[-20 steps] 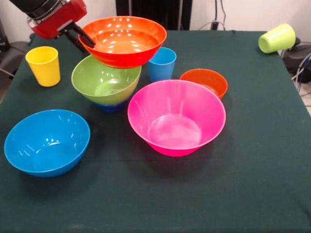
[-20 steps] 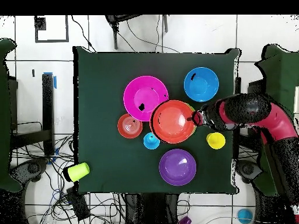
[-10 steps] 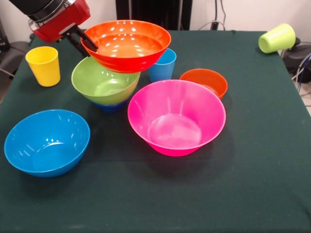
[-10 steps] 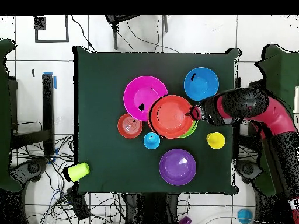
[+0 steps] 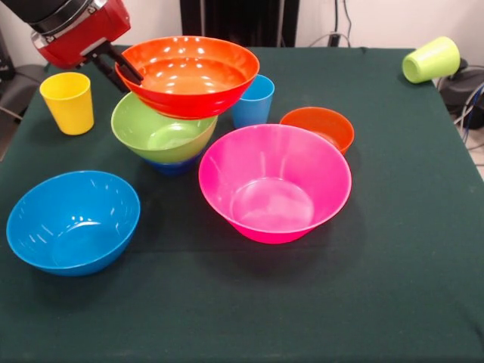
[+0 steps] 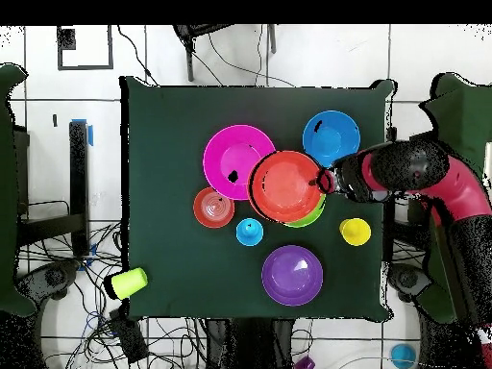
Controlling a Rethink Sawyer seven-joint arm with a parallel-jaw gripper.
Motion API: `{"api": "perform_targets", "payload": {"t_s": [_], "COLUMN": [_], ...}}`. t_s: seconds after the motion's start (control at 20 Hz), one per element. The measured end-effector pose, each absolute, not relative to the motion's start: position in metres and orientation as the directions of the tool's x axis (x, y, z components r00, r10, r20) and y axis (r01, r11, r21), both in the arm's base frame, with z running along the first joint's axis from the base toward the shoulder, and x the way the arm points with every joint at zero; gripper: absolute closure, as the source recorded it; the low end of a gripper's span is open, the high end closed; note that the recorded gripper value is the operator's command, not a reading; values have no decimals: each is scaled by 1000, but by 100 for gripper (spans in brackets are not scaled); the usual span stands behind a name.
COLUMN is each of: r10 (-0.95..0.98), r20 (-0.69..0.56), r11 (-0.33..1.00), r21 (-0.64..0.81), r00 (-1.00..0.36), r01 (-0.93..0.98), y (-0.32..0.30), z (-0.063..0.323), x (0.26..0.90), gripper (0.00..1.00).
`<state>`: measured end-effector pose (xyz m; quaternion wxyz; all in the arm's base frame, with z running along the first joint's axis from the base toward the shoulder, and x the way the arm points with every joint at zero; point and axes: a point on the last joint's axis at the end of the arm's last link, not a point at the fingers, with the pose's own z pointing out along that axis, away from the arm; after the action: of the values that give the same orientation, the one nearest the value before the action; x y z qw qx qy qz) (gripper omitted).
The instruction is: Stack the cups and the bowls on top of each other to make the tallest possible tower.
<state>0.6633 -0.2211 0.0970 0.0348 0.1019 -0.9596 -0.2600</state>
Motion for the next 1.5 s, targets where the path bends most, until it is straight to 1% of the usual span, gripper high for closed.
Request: {"api": "perform_targets", "payload": {"t_s": [1.5], "r10": [-198], "r20": [8], "r11": [849], "r21": [501], "r00": [-980], "r01": [-167], "y": [-230], "z": [98], "x": [665], "gripper": [100]}}
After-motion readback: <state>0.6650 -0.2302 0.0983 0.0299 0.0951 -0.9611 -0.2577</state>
